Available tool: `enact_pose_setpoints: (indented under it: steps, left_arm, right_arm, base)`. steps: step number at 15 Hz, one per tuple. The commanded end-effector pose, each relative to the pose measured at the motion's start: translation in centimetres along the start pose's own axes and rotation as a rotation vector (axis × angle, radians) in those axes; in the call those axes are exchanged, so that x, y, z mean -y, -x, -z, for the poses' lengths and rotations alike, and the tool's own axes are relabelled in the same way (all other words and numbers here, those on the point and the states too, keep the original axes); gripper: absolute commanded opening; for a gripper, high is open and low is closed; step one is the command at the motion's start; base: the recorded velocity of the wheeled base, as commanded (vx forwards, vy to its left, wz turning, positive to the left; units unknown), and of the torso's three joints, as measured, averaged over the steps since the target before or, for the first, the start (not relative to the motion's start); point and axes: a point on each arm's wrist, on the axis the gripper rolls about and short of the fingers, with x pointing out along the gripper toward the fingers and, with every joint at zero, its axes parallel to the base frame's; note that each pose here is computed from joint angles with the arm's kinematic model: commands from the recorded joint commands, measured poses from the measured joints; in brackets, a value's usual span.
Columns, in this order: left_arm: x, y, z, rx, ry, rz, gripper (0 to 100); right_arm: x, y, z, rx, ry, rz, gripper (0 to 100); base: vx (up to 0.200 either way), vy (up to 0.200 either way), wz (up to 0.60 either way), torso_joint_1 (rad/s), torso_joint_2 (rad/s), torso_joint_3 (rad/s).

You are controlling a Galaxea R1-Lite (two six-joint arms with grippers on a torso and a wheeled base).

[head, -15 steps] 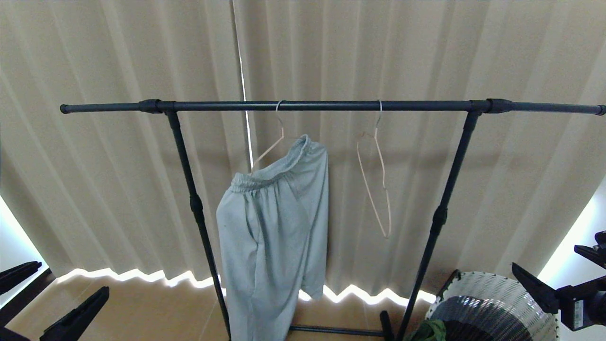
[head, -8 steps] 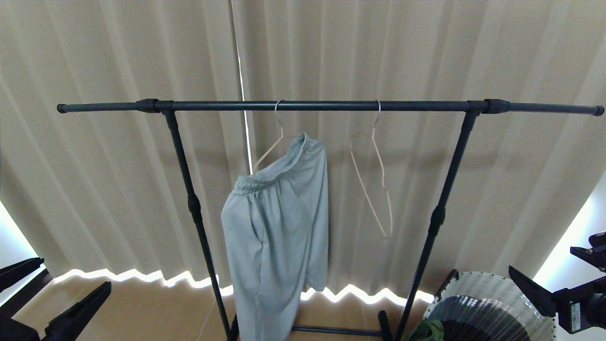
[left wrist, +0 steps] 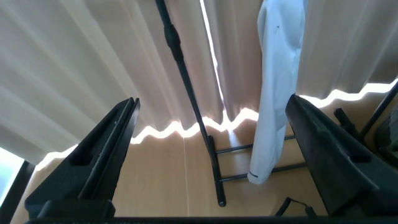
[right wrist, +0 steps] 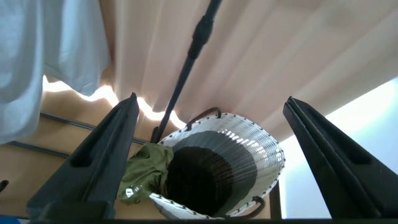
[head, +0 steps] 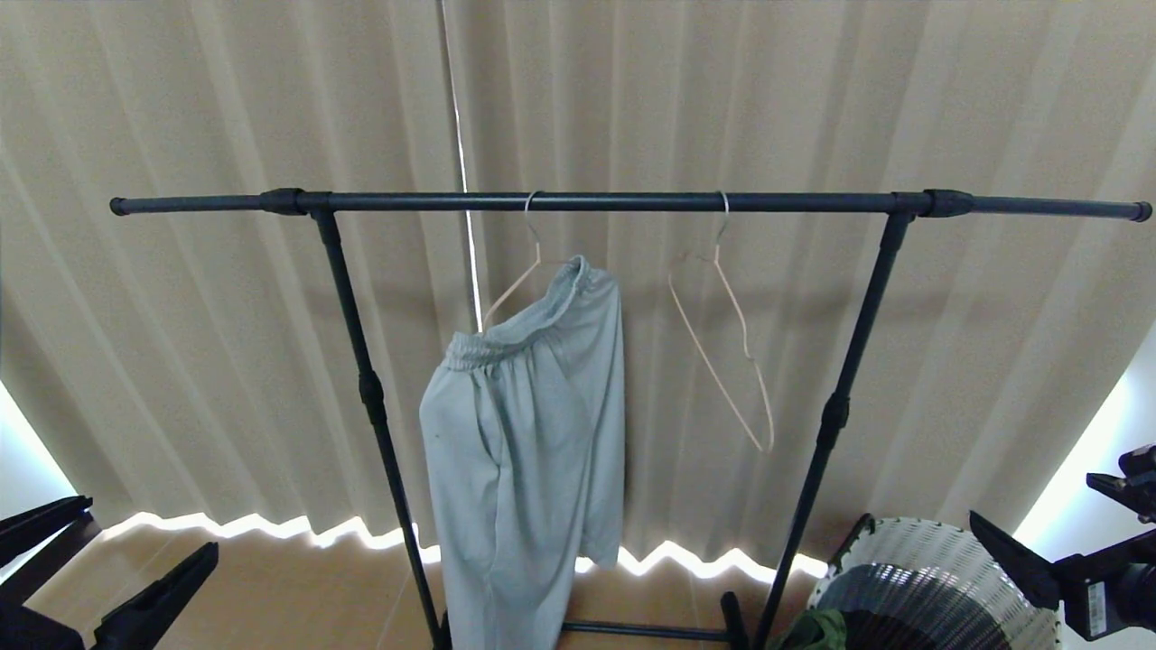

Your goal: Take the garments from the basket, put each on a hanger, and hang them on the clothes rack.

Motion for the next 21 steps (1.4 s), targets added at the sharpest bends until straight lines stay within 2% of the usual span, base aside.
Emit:
enact_pose_setpoints:
  steps: [1, 8, 21]
  left_arm:
    - [0.01, -0.01, 0.02, -0.001, 0.0, 0.001, 100]
    - [0.08, -0.13, 0.31, -0.016, -0.002, 0.006, 100]
    - [0.1, -0.26, 0.41, -0.025, -0.008, 0.007, 100]
  right_arm:
    - [0.01, 0.04, -0.02, 0.003, 0.0, 0.001, 100]
    - [-0.1, 0.03, 0.48, -0.02, 0.013, -0.001, 100]
    - [-0.15, 0.01, 0.76, -0.032, 0.029, -0.001, 100]
  base:
    - [0.0, 0.0, 0.0, 0.0, 0.0, 0.0]
    - [0.0, 0.0, 0.0, -0.03, 0.07, 0.044]
    - [0.0, 0.0, 0.0, -0.174, 0.47, 0.293]
